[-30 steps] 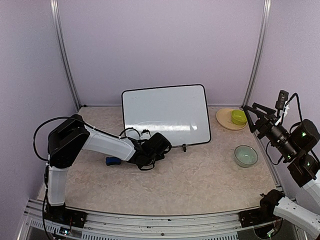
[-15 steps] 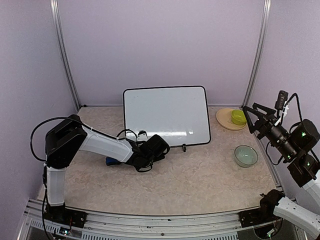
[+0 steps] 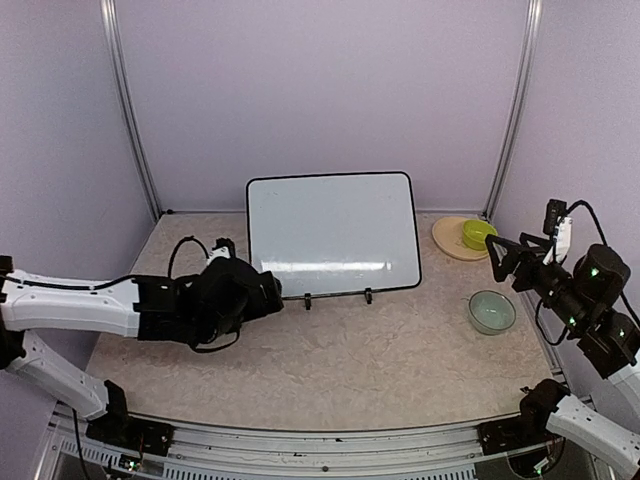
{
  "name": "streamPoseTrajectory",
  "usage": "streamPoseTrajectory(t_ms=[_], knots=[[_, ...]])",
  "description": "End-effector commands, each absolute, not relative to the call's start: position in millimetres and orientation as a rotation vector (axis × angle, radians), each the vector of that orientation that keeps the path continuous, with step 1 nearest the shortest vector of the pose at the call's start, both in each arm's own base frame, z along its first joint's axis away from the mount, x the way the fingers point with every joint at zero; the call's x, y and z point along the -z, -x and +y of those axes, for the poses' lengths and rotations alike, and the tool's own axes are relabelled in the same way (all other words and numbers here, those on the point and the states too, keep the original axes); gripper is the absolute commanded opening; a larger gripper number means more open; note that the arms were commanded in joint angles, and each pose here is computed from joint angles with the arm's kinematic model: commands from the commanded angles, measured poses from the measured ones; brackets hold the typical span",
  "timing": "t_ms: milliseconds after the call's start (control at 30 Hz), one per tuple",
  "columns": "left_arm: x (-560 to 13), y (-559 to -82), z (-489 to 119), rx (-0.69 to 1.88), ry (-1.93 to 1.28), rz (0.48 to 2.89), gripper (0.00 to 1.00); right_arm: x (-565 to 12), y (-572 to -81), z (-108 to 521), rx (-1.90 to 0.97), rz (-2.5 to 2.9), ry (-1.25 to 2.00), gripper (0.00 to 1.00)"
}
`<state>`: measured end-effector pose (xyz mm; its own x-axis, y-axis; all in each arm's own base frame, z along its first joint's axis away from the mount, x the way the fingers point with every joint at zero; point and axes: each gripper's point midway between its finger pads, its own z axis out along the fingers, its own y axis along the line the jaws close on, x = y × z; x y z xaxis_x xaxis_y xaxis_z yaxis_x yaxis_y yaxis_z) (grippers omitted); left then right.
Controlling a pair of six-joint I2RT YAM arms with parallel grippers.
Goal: Erase the whiteboard
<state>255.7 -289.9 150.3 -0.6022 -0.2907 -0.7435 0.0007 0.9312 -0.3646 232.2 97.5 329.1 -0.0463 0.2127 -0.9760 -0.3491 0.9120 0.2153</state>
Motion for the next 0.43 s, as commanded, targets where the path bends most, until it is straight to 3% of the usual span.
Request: streamPoseTrajectory(t_ms=[0, 200, 400], knots=[[-192.9, -261.6, -205.2, 0.298, 0.284, 2.090, 0.99, -308.2, -239.1, 58.2, -0.253, 1.658, -0.063, 1.00], [-231.5, -263.7, -131.7, 0.353, 0.443, 1.945, 0.99, -321.3, -227.2, 30.8, -0.198, 1.581, -0.184, 1.00], [-240.4, -266.2, -113.7, 0.357, 0.472, 1.925, 0.99, -316.7, -231.7, 30.9, -0.180, 1.602, -0.191, 1.00]])
